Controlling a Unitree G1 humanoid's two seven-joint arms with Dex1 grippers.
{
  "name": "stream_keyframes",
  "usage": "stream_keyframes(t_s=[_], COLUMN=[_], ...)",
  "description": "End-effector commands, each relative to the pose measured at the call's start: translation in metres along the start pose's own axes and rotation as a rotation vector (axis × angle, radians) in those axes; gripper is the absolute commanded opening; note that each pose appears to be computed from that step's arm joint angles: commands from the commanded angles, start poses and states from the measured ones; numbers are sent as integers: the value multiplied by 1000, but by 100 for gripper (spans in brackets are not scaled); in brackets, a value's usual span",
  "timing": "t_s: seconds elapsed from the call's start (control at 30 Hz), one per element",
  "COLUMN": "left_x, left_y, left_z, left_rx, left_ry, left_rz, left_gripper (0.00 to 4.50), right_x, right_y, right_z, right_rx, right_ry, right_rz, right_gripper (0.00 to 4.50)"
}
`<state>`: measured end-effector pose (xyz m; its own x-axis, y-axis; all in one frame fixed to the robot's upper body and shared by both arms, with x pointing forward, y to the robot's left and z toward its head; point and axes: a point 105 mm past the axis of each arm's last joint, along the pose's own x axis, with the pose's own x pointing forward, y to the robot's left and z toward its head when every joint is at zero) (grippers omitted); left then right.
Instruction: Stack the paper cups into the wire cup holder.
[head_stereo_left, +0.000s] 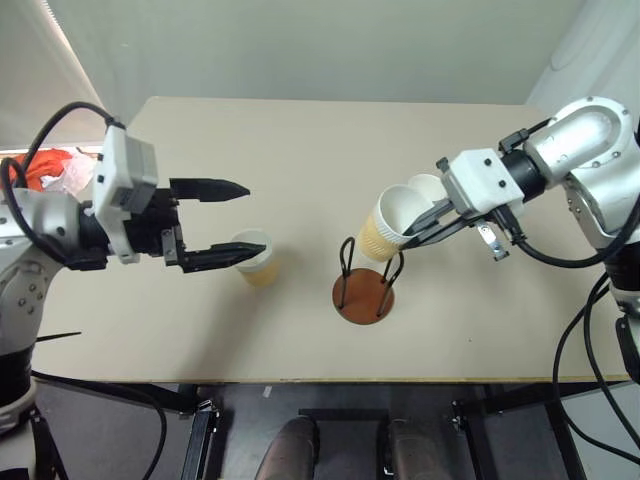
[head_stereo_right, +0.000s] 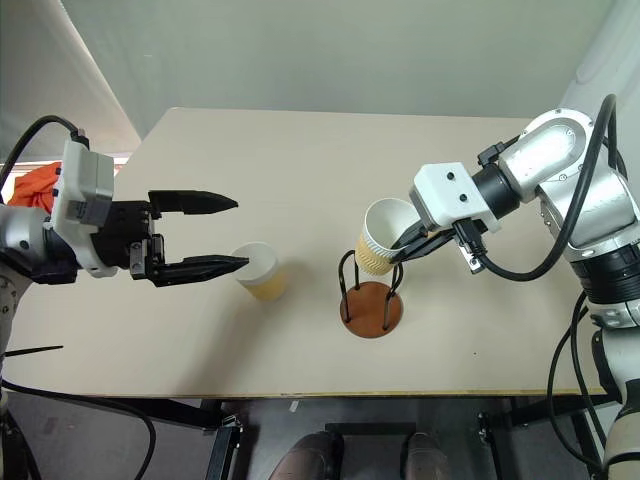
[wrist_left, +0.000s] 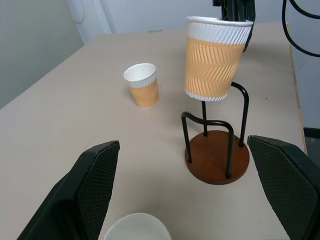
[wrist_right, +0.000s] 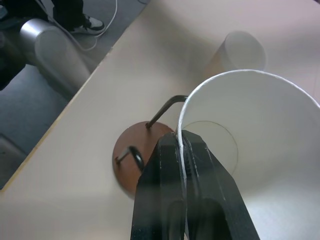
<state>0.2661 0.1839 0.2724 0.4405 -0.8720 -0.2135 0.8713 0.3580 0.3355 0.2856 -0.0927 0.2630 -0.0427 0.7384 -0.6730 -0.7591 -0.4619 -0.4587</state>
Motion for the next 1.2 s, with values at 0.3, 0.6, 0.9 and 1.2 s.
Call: stream_keyframes(t_s=[0.3,0.6,0.9,1.2], left_x=[1,14,46,40], left_y=[8,55,53,51], left_z=[11,-6,2,6], left_rx=[73,114,126,121], left_ry=[-22,68,-26,-25], left_rz=[51,293,273,318], left_gripper=[450,450,450,450], right_x=[7,-27,-41,-18], right_y=[-3,-64,-78,-68], right_z=[-4,-35,-141,-179], right_rx=[-45,70,299,386], right_ry=[37,120,459,569], right_rz=[10,-377,-599,-622], right_gripper=[225,448,448,411])
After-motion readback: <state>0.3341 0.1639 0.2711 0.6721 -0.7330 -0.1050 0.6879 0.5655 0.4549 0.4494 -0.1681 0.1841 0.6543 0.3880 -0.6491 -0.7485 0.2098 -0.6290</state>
